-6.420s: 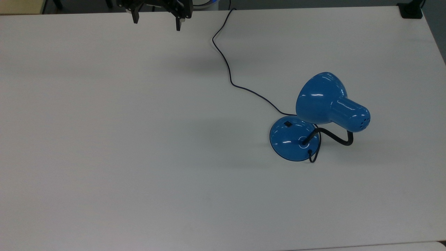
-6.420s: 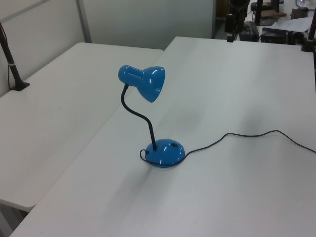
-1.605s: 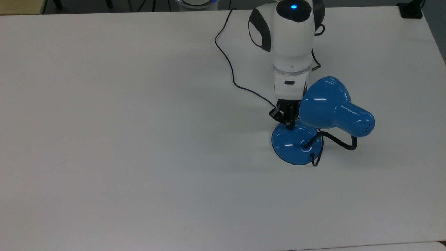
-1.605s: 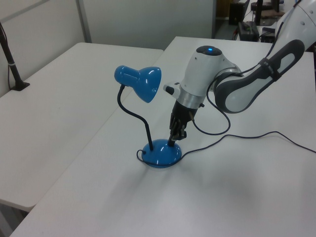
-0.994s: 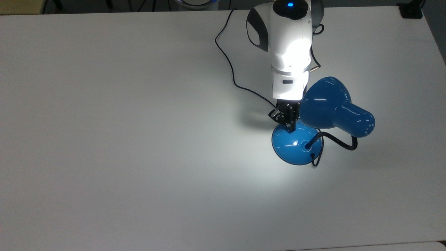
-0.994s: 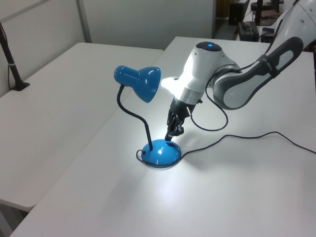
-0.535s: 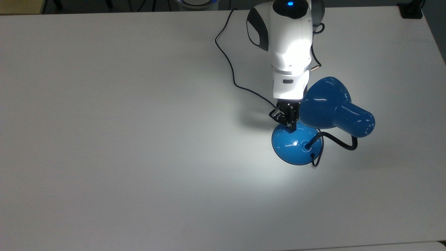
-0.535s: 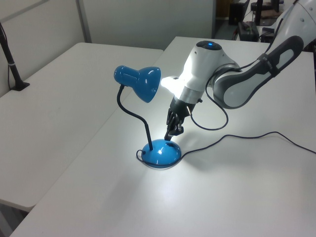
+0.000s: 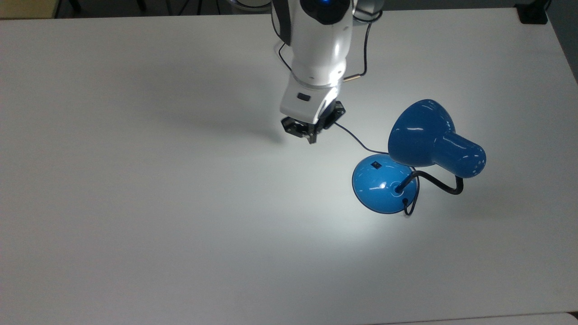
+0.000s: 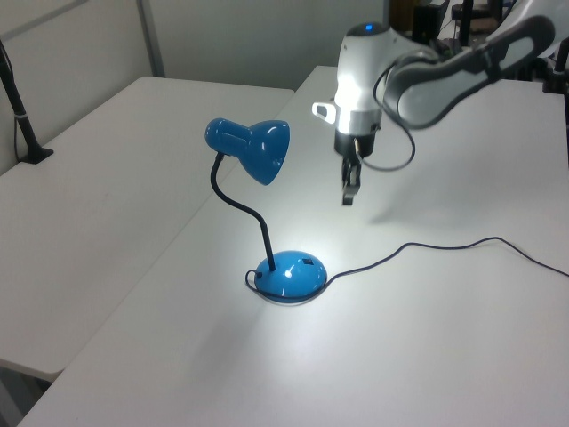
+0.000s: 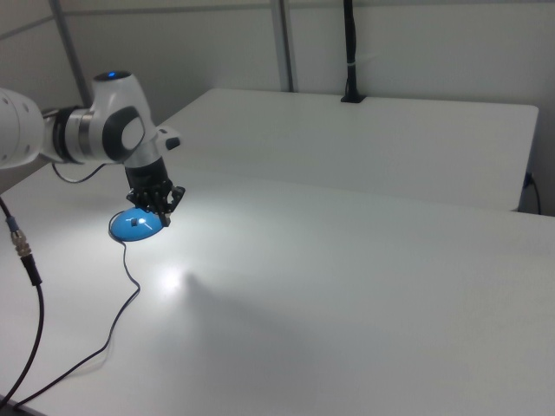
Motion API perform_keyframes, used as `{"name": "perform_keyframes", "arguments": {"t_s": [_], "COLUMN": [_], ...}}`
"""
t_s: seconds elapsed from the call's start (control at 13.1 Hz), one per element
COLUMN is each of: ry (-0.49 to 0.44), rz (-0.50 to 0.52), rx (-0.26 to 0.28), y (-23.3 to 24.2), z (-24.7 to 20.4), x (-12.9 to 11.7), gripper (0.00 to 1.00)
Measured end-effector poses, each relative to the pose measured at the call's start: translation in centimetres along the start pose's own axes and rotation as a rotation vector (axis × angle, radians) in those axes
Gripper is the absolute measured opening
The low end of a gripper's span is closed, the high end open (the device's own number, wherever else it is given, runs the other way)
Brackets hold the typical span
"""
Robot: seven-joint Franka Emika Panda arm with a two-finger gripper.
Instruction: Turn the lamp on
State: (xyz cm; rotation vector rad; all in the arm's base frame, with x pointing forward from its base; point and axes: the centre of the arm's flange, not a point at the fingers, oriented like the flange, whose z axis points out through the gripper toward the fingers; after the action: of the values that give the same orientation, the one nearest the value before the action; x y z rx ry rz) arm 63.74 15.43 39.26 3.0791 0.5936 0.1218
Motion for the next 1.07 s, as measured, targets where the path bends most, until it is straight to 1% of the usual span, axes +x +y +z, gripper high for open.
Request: {"name": "perform_keyframes", "arguments": {"t_s": [0.15,0.23,0.31,0.54,0.69,0.92,0.99,1.07], "ry": [-0.059,-0.075,-0.082,-0.096,-0.08,-0.074,-0.071,-0.066], "rz": [0.082,0.143,0.192,0.317,0.351,0.378,0.384,0.387], "rx": [-0.013,-0.024,-0.032,-0.052,-0.063,-0.067,-0.069,-0.07], "y": [4.3,7.3,9.0,12.1,13.2,13.7,13.8,14.0], "z": [-3.6,-6.5,-8.7,-13.5,-15.4,-15.9,-16.1,-16.4], "x": [-2.3,-4.1,-5.5,-8.9,-10.2,-10.6,-10.7,-10.7], "gripper": [0.01,0.01,0.01,0.01,0.01,0.01,0.05,0.19]}}
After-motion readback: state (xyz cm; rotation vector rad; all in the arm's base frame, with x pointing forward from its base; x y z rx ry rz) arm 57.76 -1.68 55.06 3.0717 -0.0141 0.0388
